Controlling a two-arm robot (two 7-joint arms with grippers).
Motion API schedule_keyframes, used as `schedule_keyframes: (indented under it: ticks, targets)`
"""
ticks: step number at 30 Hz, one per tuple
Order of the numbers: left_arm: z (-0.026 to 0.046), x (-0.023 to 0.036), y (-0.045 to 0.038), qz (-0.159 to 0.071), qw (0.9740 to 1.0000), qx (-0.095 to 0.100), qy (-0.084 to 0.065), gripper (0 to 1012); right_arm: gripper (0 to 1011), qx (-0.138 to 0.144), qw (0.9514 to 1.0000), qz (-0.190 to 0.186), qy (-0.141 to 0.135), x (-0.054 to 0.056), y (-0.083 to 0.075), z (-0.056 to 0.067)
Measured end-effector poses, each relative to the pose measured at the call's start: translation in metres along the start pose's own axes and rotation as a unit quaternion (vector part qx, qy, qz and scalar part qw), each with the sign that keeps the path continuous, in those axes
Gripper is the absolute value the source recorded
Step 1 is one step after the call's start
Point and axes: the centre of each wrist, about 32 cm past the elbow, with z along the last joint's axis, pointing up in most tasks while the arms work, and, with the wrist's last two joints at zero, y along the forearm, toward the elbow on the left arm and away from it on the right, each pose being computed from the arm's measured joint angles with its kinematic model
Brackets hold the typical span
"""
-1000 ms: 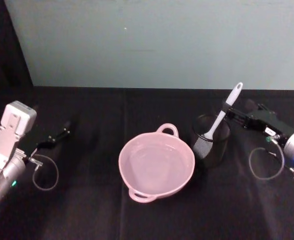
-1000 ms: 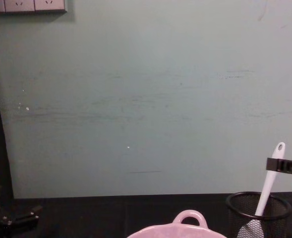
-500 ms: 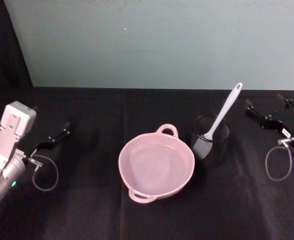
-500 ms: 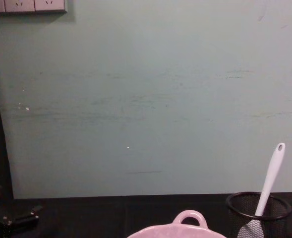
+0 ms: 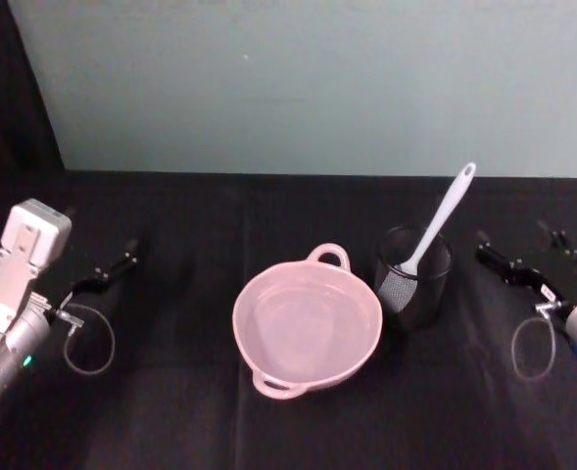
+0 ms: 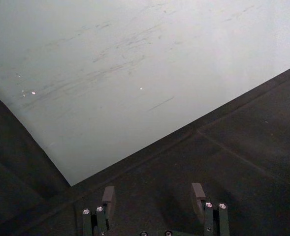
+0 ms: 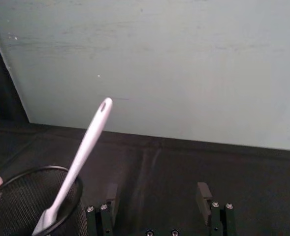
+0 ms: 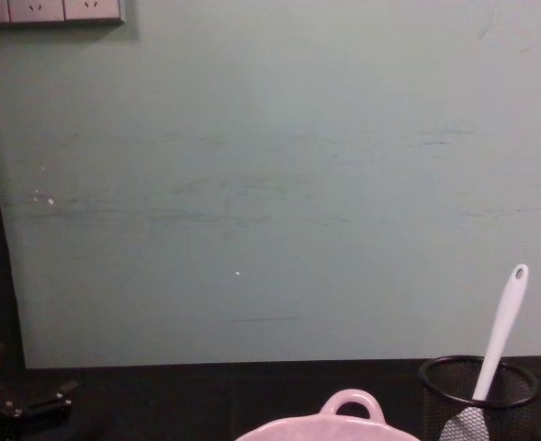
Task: Use the one hand to pick up the spoon and stir the clear water in the bowl.
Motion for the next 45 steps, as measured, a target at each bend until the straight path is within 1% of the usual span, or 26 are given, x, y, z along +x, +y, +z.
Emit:
schedule_keyframes:
  ticks: [1,4,7,45]
  targets:
    - [0.0,0.0,0.0,0.0,1.0,0.0,0.0,1005,1002,-0.001,1.0,0.001,0.006,0.0015,0.0002,-0.004]
    - [0.0,0.0,0.0,0.0,1.0,0.0,0.0,1005,1002,-0.001,0.9999,0.004,0.013,0.0025,0.0002,-0.0081]
    - [0.0,0.0,0.0,0.0,1.0,0.0,0.0,1005,1002,-0.006,0.9999,0.007,0.009,0.0026,0.0006,-0.0076]
    - [0.0,0.0,0.0,0.0,1.0,0.0,0.0,1005,1002,-0.003,0.9999,0.006,0.01,0.0024,0.0003,-0.0082]
